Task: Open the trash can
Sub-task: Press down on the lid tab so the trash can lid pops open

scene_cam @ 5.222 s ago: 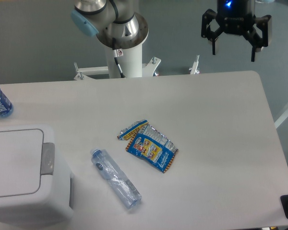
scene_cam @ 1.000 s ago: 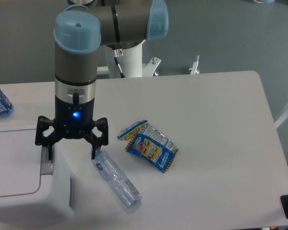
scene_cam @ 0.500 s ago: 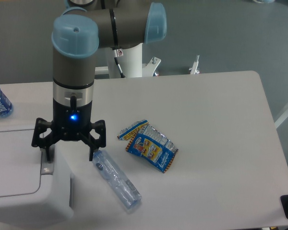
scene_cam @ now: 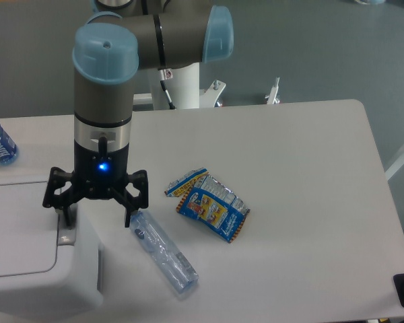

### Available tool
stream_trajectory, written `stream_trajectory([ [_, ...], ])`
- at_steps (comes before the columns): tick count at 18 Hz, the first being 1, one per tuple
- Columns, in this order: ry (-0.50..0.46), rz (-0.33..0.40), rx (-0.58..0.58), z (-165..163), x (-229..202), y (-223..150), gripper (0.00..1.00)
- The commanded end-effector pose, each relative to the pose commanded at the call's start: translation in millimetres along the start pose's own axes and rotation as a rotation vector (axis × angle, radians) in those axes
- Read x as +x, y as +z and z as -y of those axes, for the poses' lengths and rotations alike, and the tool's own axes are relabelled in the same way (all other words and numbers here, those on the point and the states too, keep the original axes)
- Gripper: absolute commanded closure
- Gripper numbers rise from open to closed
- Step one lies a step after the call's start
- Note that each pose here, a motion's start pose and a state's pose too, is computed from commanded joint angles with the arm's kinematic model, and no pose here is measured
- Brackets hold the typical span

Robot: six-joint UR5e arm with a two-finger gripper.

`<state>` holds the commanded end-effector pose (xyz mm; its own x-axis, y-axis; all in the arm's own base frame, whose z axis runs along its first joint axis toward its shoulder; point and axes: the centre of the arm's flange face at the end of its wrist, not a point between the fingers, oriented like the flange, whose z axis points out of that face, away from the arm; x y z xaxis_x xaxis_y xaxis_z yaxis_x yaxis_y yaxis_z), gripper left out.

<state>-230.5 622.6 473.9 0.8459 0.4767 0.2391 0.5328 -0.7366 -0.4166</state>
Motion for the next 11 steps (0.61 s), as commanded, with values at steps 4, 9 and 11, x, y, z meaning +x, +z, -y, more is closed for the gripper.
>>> stream_trajectory([
  [4,-0.001,0.001,-0.003,0,-1,2,0.00],
  [9,-0.008,0.000,-0.004,0,-5,1,0.00],
  [11,-0.010,0.003,0.018,3,-7,-12,0.00],
])
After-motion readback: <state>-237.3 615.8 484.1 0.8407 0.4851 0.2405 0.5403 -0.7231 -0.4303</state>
